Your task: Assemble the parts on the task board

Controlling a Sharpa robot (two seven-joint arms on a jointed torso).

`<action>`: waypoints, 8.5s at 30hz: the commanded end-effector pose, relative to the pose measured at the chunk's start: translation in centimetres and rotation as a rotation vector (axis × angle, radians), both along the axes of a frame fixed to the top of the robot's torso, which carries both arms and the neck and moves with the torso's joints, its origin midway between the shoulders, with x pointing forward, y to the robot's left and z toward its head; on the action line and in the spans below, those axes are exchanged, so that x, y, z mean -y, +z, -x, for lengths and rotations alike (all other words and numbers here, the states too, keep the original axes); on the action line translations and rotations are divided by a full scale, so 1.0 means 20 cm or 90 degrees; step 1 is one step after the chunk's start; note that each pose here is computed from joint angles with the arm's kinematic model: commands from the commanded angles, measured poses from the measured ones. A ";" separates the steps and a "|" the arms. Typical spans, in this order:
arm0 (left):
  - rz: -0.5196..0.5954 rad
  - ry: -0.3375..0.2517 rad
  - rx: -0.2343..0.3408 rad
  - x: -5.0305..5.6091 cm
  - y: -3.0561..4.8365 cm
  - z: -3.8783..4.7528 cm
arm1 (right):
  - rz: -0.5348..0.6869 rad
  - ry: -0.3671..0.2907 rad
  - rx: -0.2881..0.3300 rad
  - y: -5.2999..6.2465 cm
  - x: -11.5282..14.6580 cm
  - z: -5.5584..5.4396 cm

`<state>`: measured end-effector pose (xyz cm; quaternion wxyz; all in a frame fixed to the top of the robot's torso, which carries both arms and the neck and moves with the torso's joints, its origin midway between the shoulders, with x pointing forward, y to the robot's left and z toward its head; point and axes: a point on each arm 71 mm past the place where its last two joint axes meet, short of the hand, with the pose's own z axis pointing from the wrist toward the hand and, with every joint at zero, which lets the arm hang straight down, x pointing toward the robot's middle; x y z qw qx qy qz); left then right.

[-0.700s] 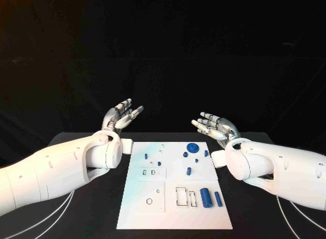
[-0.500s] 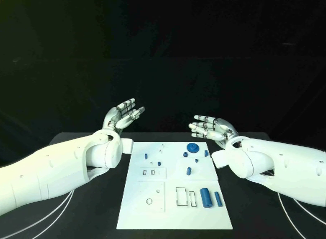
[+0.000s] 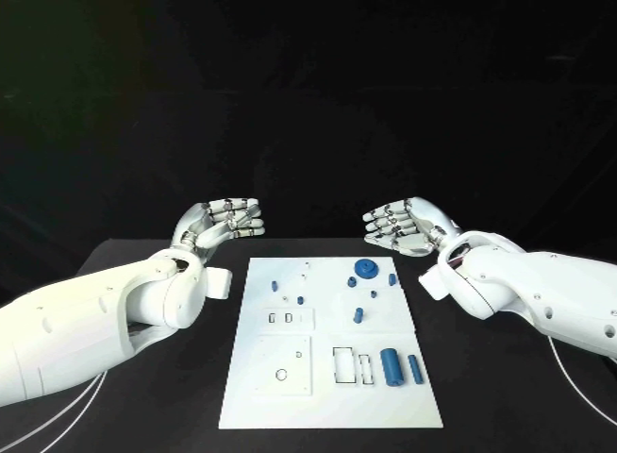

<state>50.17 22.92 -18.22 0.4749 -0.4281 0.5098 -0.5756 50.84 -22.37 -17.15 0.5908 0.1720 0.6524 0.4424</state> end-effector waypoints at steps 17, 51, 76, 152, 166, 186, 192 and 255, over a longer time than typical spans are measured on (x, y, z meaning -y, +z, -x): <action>0.005 -0.146 -0.015 0.08 0.101 0.209 | 0.421 0.056 0.113 0.02 -0.06 -0.03; 0.015 -0.194 -0.010 0.12 0.163 0.273 | 0.542 0.059 0.112 -0.05 -0.14 -0.07; 0.014 -0.192 -0.009 0.10 0.165 0.270 | 0.539 0.076 0.104 -0.09 -0.20 -0.07; 0.023 -0.220 -0.007 0.16 0.174 0.259 | 0.451 0.003 0.215 -0.05 -0.61 -0.21; 0.022 -0.222 -0.006 0.17 0.181 0.255 | 0.464 0.004 0.198 -0.08 -0.62 -0.23; 0.020 -0.217 -0.007 0.14 0.178 0.248 | 0.439 -0.004 0.202 -0.06 -0.52 -0.17; 0.019 -0.211 -0.008 0.12 0.176 0.242 | 0.374 -0.004 0.214 0.00 -0.38 -0.09; 0.012 -0.212 -0.010 0.09 0.161 0.213 | 0.431 -0.101 -0.030 -0.04 -0.02 -0.24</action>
